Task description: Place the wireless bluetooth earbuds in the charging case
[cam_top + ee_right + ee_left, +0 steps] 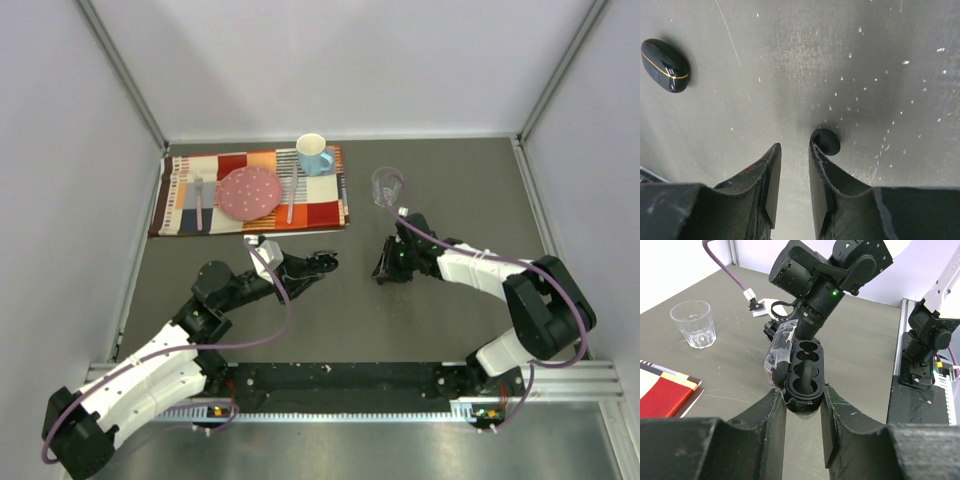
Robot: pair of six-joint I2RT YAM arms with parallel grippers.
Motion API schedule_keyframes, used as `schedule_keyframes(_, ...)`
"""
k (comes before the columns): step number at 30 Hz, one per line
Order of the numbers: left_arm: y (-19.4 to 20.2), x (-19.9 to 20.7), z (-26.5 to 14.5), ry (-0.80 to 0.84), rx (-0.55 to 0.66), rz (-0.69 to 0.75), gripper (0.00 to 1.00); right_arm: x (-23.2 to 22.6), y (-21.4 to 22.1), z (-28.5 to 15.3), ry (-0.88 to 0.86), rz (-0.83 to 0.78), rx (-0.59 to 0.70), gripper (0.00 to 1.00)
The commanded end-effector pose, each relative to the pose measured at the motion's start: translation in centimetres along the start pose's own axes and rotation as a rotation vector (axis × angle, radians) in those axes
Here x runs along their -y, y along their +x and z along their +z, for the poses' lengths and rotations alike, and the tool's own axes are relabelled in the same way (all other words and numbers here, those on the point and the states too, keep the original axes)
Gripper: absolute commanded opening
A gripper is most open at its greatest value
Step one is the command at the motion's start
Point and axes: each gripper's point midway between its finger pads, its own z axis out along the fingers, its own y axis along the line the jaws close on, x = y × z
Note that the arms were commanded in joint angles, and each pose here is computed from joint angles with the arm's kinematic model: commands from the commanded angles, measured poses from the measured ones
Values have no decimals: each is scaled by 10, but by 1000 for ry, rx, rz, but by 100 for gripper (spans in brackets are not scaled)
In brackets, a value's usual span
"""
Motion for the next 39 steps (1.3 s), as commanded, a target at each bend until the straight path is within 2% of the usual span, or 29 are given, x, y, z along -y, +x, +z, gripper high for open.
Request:
schedule_keyframes(1, -6, -1, 0, -9, 24, 18, 0, -2, -9, -2, 21, -14, 32, 29)
schedule_keyframes(9, -4, -2, 0, -13, 19, 16, 0, 10, -5, -8, 60, -13, 47, 28)
schedule_keyframes(19, -3, -2, 0, -11, 18, 13, 0, 16, -4, -14, 91, 9, 56, 22)
schedule_keyframes(39, -1, -3, -2, -25, 15, 12, 0, 26, 11, -17, 100, 54, 43, 20)
